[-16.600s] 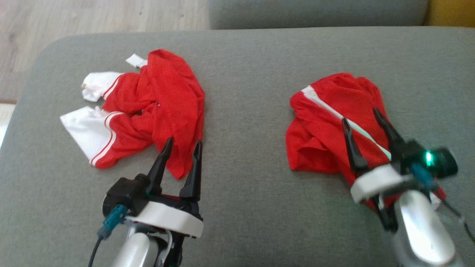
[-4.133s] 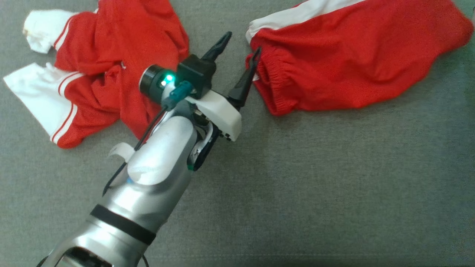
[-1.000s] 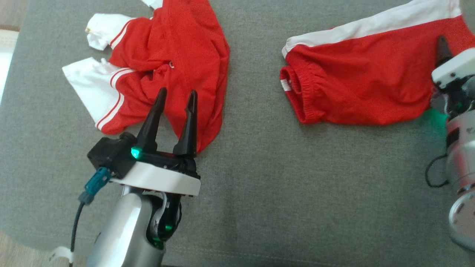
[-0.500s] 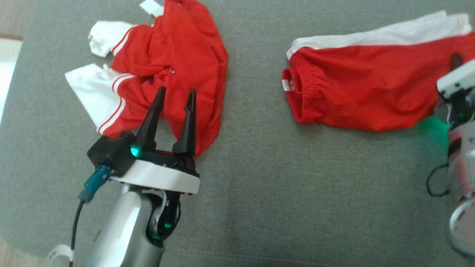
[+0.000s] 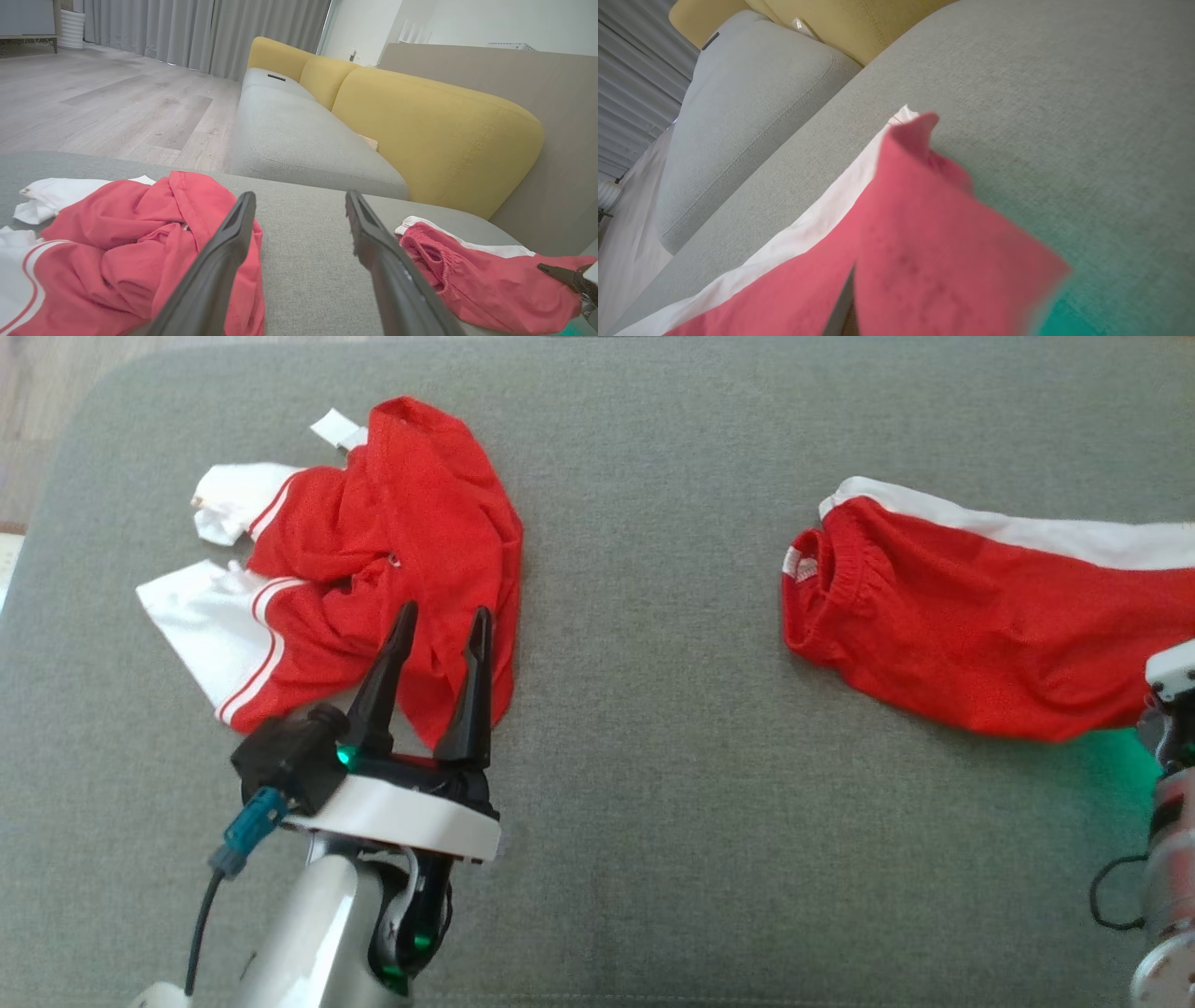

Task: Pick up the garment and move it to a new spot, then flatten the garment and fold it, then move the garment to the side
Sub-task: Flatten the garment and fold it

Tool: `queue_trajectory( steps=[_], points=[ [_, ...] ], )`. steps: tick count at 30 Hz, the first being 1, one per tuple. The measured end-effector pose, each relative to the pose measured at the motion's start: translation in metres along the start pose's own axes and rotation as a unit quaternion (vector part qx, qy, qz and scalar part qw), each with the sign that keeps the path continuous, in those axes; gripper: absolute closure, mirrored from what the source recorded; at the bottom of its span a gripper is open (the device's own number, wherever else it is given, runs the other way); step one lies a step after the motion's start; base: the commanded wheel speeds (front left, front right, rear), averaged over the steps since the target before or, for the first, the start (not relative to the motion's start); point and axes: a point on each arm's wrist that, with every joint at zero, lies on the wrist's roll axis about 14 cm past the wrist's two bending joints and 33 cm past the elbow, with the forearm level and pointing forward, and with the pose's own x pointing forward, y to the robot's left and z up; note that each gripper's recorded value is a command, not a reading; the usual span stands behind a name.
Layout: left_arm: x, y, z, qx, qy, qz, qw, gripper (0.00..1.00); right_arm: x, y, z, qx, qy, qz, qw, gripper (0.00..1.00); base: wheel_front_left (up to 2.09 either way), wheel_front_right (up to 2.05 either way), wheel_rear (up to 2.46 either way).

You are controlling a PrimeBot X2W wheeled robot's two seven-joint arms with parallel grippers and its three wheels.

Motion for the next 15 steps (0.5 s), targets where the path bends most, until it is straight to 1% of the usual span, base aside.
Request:
queue_trajectory(
  steps=[2,5,10,15],
  points=[
    [-0.001,-0.002,0.001,-0.001,-0.001,-0.003,1.0,0.0,-0.004,-0.004,0.001,0.003,-0.005,-0.004,1.0,1.0,0.0,0.0,0.0],
    [-0.003,-0.003,0.002,0.003,-0.003,-0.004,1.0,0.0,-0.007,0.01,0.007,0.001,-0.023,0.011,1.0,1.0,0.0,0.0,0.0],
    [-0.01,-0.003,0.006,0.004,-0.005,-0.001,1.0,0.0,-0.015,0.059,0.012,-0.028,-0.049,0.071,0.996,1.0,0.0,0.0,0.0],
    [-0.017,-0.002,0.016,0.012,-0.018,0.001,1.0,0.0,-0.034,0.118,0.025,-0.044,-0.081,0.155,0.984,1.0,0.0,0.0,0.0]
  ],
)
